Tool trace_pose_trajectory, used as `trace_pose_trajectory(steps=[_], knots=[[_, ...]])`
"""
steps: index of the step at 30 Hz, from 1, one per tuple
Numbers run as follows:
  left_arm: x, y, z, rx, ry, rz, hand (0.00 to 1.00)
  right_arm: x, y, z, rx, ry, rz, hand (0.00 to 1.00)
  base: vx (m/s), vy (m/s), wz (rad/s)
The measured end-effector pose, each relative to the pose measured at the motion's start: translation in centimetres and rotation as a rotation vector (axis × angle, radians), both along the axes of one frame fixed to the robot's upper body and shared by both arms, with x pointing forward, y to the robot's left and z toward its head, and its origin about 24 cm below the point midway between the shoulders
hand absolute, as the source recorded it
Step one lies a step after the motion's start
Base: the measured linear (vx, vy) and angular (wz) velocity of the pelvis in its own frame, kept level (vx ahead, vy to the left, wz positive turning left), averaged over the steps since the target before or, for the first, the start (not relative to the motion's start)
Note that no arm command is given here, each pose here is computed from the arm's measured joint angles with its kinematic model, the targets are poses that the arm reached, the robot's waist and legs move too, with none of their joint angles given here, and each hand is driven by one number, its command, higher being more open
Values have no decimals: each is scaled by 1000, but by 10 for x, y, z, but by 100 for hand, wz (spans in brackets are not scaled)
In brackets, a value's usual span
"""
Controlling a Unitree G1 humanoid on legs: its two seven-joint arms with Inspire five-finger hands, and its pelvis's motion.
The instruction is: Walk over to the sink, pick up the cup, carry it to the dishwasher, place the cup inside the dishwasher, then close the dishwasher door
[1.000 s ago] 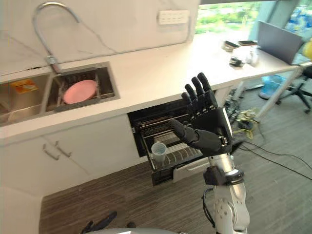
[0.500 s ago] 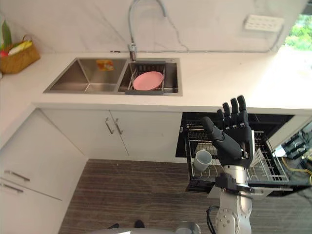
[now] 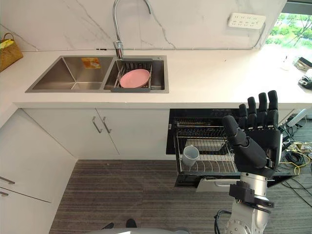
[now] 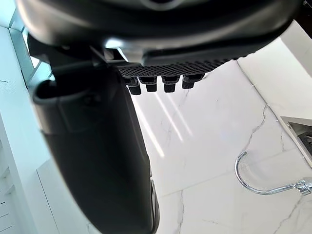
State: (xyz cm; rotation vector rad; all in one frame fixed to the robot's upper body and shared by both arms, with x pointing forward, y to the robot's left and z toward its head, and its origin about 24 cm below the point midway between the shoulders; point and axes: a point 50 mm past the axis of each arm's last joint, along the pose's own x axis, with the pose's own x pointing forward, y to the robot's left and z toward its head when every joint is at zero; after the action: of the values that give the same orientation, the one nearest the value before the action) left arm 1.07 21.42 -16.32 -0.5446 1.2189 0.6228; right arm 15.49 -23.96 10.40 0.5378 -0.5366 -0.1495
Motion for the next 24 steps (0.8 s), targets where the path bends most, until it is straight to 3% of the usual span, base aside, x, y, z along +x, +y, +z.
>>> trace_pose_trajectory(steps=[9,14,24], knots=[[22,4,5,99,-88,-33,100,7,13,8,-45,-62,59,100,1,10,-24],[37,8,8,137,-135,-76,100,12,-2,-2,-79,-27,12,100,85,25,44],[19,8,7,150,-91,-79,100,31,29,10,-173,-91,214,100,79,-22,2]])
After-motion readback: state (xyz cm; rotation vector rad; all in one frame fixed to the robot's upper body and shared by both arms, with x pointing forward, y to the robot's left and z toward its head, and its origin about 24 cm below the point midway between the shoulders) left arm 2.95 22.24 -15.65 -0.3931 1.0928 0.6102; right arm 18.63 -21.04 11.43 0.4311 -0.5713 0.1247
